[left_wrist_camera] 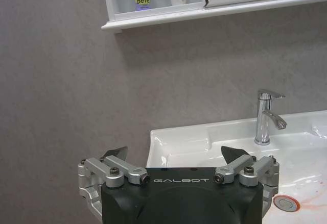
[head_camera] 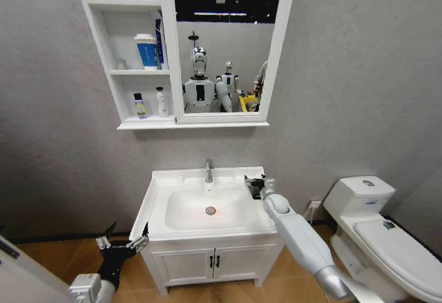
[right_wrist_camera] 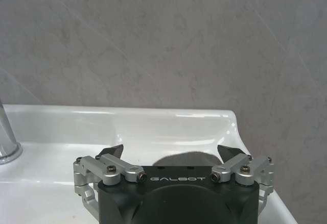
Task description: Move facial cleanser and shampoo from washbasin to cabinet, then wipe washbasin with towel.
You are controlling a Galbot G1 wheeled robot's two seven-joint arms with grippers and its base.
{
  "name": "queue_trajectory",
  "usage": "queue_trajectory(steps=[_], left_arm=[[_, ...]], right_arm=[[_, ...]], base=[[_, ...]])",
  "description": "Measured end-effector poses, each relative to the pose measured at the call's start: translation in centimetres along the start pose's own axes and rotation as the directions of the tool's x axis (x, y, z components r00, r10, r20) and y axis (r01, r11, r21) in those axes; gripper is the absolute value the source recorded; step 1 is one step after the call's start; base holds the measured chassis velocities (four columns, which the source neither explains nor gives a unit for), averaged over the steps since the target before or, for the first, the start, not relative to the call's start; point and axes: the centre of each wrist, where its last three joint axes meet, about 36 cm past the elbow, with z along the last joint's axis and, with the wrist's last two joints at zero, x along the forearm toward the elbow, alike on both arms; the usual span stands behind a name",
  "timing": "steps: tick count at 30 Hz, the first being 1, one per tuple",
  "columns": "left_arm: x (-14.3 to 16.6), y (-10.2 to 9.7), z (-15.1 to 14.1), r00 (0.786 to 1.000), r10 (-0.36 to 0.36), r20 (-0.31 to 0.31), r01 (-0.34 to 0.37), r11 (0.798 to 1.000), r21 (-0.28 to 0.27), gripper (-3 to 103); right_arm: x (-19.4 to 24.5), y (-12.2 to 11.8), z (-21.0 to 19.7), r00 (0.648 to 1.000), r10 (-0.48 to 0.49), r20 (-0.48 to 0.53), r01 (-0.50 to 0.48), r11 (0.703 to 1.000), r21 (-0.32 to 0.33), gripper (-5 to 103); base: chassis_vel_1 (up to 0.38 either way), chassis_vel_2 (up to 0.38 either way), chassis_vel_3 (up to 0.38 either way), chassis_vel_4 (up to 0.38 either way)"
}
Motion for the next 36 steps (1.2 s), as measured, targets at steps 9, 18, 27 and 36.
queue_trajectory(steps=[9,18,27,36], left_arm=[[0.0,0.0,0.0,1.0,0.0,0.0,0.0,1.0,0.0,100],[0.0,0.0,0.0,1.0,0.0,0.0,0.0,1.0,0.0,100],[0.0,0.0,0.0,1.0,0.0,-0.001,0.0,1.0,0.0,100],[0.0,0.0,0.0,1.0,0.0,-0.001,0.0,1.0,0.0,100]], right_arm=[[-0.7,-1.0,2.2,0.998,0.034,-0.051,-0.035,0.999,-0.015,101],[-0.8,-1.1,3.0,0.997,0.041,-0.072,-0.043,0.999,-0.027,90],[-1.2,-1.4,3.4,0.994,0.051,-0.1,-0.052,0.999,-0.011,80],[-1.3,-1.9,3.8,0.991,0.05,-0.123,-0.051,0.999,-0.002,58]], base=[[0.0,0.0,0.0,0.0],[0.0,0.0,0.0,0.0],[0.0,0.0,0.0,0.0],[0.0,0.0,0.0,0.0]])
